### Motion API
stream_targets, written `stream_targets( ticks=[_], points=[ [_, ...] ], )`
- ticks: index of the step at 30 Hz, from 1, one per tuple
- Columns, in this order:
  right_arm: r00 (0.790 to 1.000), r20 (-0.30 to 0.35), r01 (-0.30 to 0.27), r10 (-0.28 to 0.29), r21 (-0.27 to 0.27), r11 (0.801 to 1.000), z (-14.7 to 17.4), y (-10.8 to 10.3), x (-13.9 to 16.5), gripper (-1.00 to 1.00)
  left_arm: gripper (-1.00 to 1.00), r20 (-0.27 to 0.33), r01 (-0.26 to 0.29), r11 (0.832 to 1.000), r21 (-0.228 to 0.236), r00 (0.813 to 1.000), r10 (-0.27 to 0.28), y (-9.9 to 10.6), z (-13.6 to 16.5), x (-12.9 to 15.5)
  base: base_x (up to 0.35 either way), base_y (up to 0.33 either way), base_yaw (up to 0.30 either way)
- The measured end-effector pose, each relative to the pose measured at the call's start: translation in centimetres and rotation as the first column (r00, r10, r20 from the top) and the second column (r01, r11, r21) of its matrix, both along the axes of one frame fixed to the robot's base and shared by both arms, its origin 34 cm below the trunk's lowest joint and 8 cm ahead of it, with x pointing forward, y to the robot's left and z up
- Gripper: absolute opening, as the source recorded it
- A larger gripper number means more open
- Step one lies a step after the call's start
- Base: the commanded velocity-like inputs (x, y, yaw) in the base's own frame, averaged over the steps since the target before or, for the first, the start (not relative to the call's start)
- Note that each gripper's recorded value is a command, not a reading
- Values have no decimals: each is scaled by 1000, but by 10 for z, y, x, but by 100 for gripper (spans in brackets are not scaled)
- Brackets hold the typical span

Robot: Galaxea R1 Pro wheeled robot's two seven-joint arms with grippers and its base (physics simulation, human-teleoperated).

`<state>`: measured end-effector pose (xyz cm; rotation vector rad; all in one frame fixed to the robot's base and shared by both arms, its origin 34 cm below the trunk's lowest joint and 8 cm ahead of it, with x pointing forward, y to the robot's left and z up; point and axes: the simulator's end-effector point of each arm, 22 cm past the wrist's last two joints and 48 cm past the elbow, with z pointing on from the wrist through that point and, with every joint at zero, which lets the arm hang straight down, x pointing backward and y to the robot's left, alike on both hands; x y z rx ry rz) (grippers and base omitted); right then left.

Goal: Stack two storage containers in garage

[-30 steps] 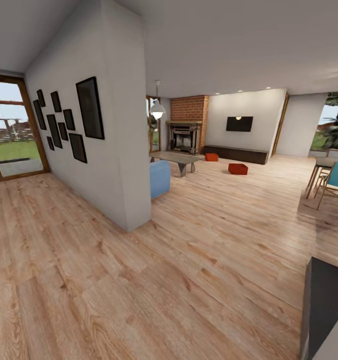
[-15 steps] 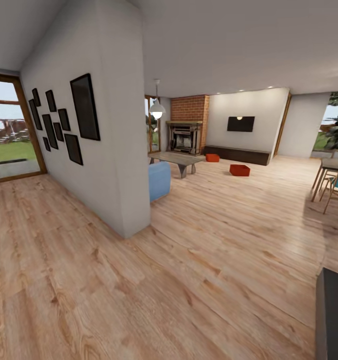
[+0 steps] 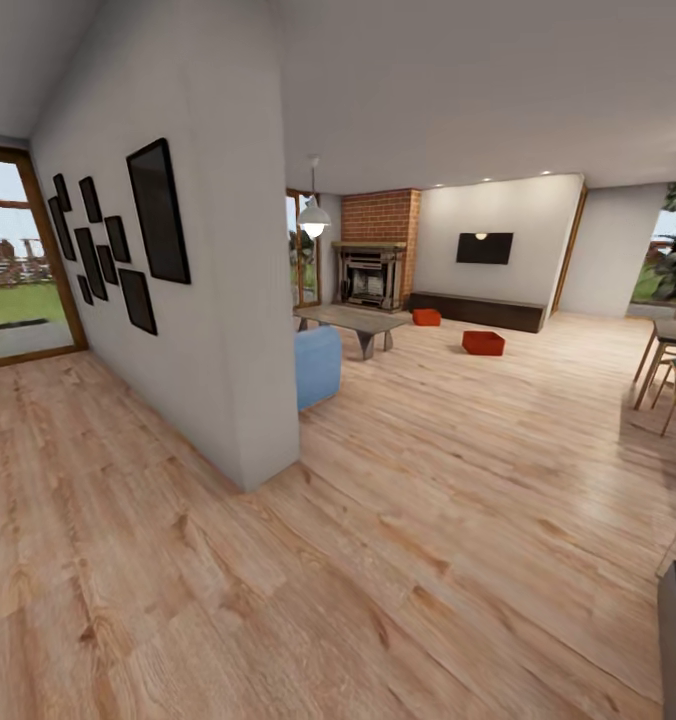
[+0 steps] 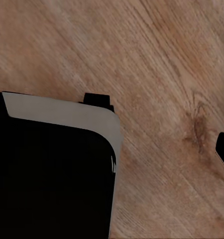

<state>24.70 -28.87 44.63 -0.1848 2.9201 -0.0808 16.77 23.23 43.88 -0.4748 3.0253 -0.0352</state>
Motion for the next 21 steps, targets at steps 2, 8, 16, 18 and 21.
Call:
stream_targets(
  ticks=[2, 8, 16, 18, 21],
  points=[
    [1000, 0, 1, -1, 2, 1000, 0, 1, 0, 100, 100, -1, 1, 1000, 0, 1000, -1, 0, 0, 0, 323, 0, 0],
    [1000, 0, 0, 0, 1, 1000, 0, 1, 0, 100, 100, -2, 1, 1000, -2, 1000, -1, -1, 0, -1, 323, 0, 0],
    [1000, 0, 3, -3, 3, 1000, 0, 2, 0, 100, 100, -6, 11, 1000, -5, 1000, -11, -2, 0, -1, 323, 0, 0],
    [1000, 0, 2, -2, 3, 1000, 0, 2, 0, 100, 100, -6, 11, 1000, -5, 1000, -11, -2, 0, -1, 323, 0, 0],
    [1000, 0, -1, 1, 1, 1000, 0, 1, 0, 100, 100, -6, 11, 1000, -4, 1000, -11, -2, 0, -1, 323, 0, 0]
  ],
)
